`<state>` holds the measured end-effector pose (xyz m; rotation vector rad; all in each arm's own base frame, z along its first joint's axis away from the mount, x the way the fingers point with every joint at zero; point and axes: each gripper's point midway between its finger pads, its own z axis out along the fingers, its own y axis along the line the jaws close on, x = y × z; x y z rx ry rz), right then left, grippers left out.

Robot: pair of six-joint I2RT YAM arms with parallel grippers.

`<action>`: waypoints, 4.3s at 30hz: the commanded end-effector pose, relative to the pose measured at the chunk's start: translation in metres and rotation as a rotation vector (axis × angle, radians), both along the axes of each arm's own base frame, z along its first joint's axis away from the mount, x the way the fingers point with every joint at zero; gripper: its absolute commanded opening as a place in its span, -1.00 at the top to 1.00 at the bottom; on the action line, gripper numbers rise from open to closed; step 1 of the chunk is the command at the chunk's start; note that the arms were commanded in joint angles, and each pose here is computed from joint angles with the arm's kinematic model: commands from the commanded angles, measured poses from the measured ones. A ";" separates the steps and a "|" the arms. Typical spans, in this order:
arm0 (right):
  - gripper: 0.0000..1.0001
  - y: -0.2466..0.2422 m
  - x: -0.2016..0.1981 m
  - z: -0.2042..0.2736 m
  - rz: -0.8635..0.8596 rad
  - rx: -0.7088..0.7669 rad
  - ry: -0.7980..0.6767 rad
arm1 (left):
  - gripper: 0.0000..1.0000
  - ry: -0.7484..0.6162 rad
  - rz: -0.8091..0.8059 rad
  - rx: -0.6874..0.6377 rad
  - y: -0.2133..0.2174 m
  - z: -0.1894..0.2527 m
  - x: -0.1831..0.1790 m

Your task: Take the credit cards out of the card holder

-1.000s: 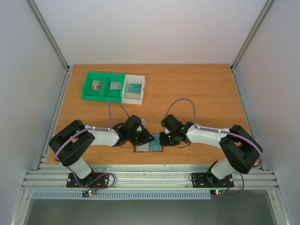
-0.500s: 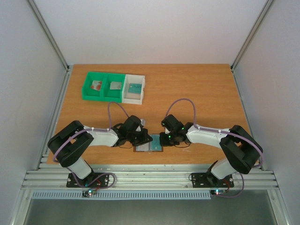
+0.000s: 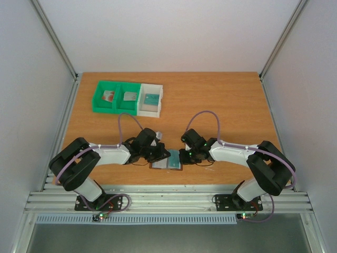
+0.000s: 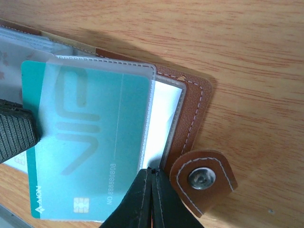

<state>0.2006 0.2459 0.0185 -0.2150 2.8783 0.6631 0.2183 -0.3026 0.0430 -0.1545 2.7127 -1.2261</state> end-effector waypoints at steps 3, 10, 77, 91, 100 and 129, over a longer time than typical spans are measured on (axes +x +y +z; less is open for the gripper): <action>0.97 -0.018 -0.006 -0.016 -0.017 -0.077 0.014 | 0.99 -0.029 -0.011 -0.022 0.004 0.004 0.000; 0.97 -0.018 -0.005 -0.014 -0.017 -0.071 0.007 | 0.99 -0.034 -0.031 -0.047 0.001 0.008 0.000; 0.86 -0.001 -0.005 0.065 0.065 0.118 -0.137 | 0.99 -0.073 -0.073 0.012 0.020 0.040 0.004; 0.64 0.000 -0.031 0.124 0.198 0.255 -0.212 | 0.99 -0.154 -0.160 0.076 0.037 0.083 -0.011; 0.50 -0.005 -0.050 0.169 0.298 0.280 -0.235 | 0.99 -0.183 -0.358 -0.109 0.025 0.133 -0.052; 0.09 0.019 -0.084 0.212 0.533 0.457 -0.139 | 0.99 -0.274 -0.684 -0.435 -0.004 0.181 -0.116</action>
